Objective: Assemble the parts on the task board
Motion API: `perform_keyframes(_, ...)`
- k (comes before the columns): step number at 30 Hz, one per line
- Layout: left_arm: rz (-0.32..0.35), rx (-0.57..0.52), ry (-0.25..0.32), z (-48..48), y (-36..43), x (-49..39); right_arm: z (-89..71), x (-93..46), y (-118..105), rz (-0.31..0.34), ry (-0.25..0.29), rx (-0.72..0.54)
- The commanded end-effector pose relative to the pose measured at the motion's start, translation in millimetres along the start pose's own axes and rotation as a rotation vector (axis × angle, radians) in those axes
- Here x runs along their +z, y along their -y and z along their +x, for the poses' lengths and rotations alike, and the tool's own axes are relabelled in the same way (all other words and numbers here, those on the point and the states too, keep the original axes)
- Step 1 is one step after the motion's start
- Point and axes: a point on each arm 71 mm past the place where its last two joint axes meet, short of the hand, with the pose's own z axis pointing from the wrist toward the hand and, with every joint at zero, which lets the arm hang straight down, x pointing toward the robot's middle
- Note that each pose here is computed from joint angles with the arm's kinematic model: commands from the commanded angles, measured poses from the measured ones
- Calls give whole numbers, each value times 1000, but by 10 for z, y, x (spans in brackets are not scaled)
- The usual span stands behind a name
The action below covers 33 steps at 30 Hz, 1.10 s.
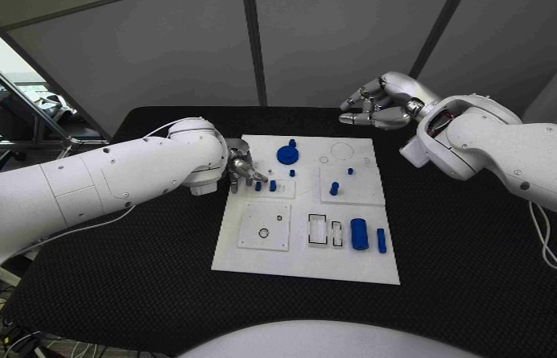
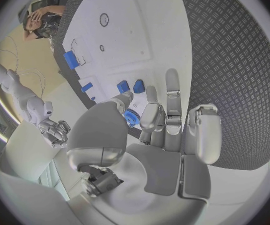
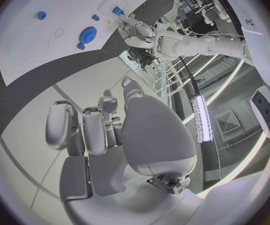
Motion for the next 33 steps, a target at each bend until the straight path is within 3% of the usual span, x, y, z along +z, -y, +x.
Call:
perform_keyframes(1, 19, -69, 29, -51, -5, -12, -9, 11, -15, -14, 4, -3)
perform_keyframes(9, 71, -257, 98, -218, -110, -73, -13, 21, 1, -10, 6, -4)
perform_keyframes(14, 160, -339, 152, -297, -121, -115, -18, 21, 11, -7, 7, -4)
perform_keyframes(19, 323, -388, 225, -358, 10, -156, -21, 22, 17, -6, 9, -5)
perform_keyframes(25, 552, -270, 349, -336, 313, -228, -14, 24, 12, -6, 10, -4)
perform_keyframes(33, 623, -113, 402, -217, 461, -192, -1, 18, -3, -11, 7, -5)
